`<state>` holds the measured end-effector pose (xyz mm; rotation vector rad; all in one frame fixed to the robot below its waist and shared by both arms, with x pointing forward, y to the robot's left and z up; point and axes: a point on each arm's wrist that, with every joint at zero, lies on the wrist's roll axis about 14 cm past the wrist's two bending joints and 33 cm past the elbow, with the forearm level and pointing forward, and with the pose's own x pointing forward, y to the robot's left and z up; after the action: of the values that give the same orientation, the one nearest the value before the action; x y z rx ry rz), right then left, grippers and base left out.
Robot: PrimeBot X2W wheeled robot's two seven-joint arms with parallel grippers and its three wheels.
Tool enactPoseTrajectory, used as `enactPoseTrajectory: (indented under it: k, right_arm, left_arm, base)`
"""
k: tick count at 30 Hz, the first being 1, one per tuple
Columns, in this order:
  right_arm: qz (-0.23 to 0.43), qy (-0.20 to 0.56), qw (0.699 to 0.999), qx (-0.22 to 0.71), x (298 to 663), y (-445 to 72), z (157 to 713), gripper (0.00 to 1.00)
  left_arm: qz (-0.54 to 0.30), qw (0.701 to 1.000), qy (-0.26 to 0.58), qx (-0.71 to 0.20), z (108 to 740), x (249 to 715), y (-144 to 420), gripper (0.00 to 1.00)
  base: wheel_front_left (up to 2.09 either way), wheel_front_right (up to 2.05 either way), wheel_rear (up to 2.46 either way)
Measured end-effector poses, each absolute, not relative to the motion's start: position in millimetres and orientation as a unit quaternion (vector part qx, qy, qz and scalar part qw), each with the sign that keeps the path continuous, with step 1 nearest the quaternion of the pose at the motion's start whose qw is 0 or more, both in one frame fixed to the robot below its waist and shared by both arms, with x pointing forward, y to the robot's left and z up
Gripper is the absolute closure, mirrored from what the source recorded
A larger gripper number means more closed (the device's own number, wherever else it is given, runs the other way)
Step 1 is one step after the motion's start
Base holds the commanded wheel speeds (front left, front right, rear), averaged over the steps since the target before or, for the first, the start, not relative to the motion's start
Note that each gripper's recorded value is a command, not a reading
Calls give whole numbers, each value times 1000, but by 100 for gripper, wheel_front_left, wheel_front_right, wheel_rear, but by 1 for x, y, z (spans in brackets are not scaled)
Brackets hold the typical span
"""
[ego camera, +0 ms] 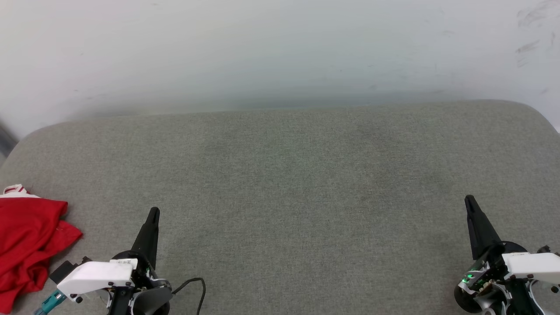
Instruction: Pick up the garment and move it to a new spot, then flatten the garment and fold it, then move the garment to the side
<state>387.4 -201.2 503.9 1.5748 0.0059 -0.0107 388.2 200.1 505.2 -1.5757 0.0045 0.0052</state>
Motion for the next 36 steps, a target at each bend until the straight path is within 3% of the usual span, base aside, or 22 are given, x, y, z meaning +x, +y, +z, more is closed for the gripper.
enactPoseTrajectory:
  k: [24, 25, 36]
  right_arm:
    - [-5, 3, 706, 709, 387, -201, 504, 100]
    - [-5, 3, 706, 709, 387, -201, 504, 0]
    - [-24, 12, 709, 705, 377, -200, 490, 0]
  left_arm:
    - [2, 705, 2, -709, 505, 388, 200, 100]
    - [2, 705, 2, -709, 505, 388, 200, 0]
    - [14, 709, 19, -705, 491, 381, 191, 0]
  base:
    - [0, 0, 0]
    - [0, 0, 0]
    - [0, 0, 0]
